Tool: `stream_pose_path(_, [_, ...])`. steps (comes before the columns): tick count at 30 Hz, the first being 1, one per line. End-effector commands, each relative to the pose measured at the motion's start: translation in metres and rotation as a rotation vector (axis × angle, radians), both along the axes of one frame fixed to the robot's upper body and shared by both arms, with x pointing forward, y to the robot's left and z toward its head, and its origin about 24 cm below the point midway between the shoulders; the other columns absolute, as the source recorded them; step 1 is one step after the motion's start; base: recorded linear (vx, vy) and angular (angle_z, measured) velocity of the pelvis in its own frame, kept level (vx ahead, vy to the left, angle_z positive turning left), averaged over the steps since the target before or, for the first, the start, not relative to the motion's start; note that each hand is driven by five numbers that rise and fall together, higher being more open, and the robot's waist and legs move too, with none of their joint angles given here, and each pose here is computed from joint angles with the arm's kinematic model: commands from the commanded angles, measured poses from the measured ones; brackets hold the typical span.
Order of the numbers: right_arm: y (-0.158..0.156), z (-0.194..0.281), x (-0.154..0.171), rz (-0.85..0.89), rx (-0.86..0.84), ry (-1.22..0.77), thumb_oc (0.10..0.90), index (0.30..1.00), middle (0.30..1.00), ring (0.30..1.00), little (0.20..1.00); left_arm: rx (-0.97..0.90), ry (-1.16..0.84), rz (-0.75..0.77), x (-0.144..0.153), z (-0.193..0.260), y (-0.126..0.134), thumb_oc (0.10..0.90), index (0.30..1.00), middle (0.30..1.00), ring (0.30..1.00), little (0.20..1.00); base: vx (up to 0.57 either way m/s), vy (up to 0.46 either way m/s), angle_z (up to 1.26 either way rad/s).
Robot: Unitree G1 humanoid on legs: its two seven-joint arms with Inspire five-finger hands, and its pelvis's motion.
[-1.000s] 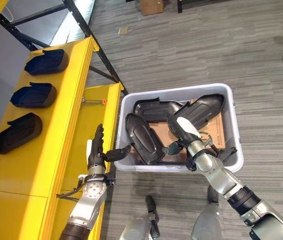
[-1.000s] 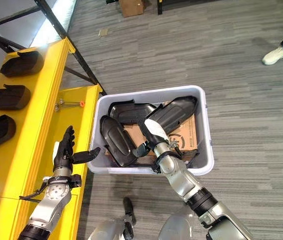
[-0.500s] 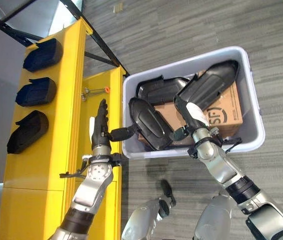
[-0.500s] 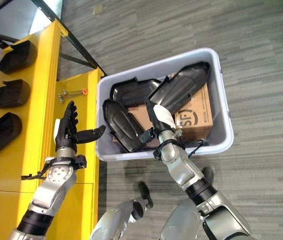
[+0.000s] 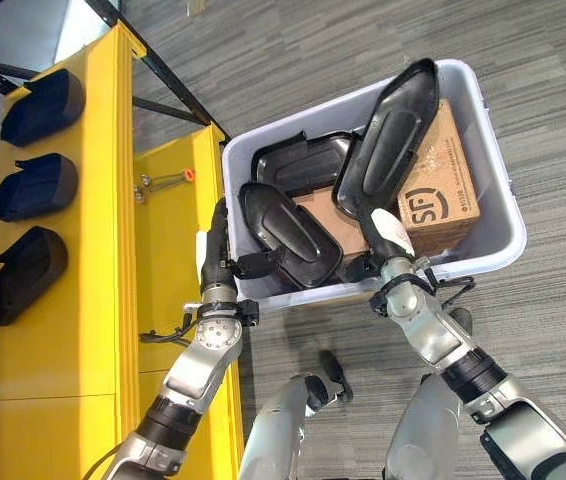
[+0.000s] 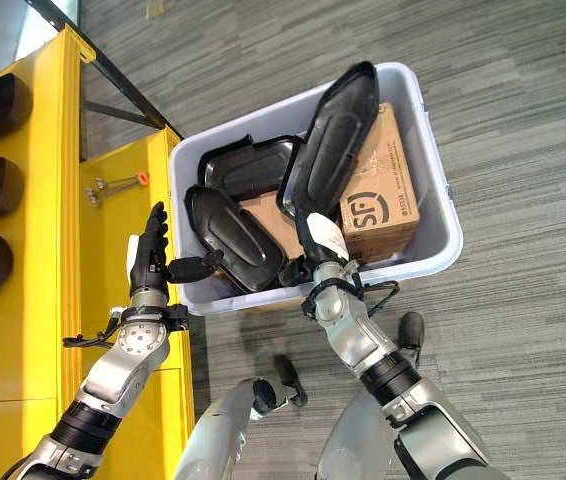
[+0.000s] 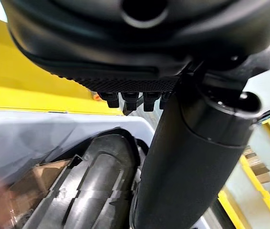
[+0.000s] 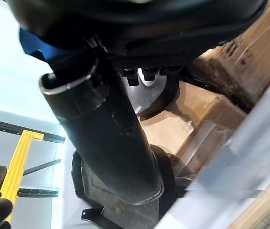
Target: Move parts from the plastic box to the shelf.
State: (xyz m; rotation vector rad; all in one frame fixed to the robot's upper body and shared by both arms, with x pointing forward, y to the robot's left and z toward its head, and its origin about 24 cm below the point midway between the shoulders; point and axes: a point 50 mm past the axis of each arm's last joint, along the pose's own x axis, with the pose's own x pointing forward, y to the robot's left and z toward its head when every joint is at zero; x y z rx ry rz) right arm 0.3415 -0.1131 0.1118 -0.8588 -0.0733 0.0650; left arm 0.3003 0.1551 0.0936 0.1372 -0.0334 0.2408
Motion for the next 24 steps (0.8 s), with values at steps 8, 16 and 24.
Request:
stream_pose_path(8, [0.046,0.085,-0.003,0.186,0.089,-0.421,0.9,1.0,1.0,1.0,1.0,-0.05,-0.245,0.082,0.001,0.049,0.01,0.9,1.0,1.0,1.0,1.0,0.04,0.025,-0.02])
stream_pose_path(16, [0.049,0.123,-0.02,0.244,0.035,-0.593,0.9,1.0,1.0,1.0,1.0,-0.035,-0.239,0.043,-0.002,0.059,0.018,0.9,1.0,1.0,1.0,1.0,0.04,-0.06,-0.01])
stream_pose_path(24, [0.05,0.143,-0.024,0.247,-0.18,-0.683,0.9,1.0,1.0,1.0,1.0,-0.022,-0.226,-0.006,-0.005,0.062,0.023,0.9,1.0,1.0,1.0,1.0,0.06,-0.055,0.01])
